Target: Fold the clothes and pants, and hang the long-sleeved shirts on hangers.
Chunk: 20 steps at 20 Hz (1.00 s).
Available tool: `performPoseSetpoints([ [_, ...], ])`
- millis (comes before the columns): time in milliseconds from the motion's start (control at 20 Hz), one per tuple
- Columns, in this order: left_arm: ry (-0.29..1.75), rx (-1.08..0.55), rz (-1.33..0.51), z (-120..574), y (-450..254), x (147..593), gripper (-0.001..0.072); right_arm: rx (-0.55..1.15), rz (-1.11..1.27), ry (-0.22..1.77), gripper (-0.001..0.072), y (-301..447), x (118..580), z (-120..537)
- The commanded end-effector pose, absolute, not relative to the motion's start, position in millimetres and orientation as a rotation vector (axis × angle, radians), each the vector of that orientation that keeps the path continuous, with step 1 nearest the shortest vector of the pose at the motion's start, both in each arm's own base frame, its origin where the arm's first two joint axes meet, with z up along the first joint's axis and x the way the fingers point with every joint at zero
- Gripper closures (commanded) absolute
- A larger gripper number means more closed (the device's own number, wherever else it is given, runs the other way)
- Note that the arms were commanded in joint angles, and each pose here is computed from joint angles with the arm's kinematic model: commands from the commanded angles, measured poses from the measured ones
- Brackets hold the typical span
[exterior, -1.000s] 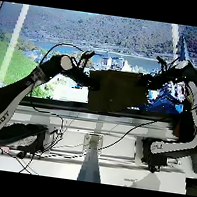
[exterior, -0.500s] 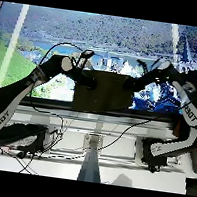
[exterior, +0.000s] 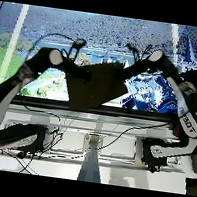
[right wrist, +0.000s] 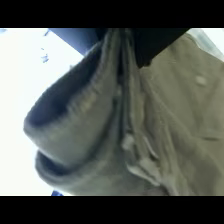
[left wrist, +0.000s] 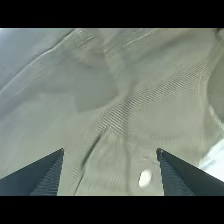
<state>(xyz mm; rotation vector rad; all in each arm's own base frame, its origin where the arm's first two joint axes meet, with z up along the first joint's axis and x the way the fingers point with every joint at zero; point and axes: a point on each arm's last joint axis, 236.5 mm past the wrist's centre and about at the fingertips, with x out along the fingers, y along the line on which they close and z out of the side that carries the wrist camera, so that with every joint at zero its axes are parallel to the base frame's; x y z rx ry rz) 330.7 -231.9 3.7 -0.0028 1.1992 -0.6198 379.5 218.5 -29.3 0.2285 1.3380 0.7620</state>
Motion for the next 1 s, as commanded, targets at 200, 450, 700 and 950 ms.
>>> performPoseSetpoints([
  [200, 0.845, -0.070, -0.565, 138, -185, 336, 0.0055, 0.243, 0.421, 0.929, 0.0669, 94, 440, 136],
  [450, 0.673, -0.046, -0.588, 196, -176, 311, 0.0055, 0.349, 0.053, 0.740, 0.0669, -19, 405, 217],
  [700, 0.639, -0.038, -0.592, 206, -175, 308, 0.0055, 0.370, -0.384, 0.550, 0.0669, -129, 329, 277],
  [950, 0.638, -0.040, -0.592, 206, -175, 309, 0.0055, 0.369, -0.819, 0.601, 0.0668, -224, 232, 270],
])
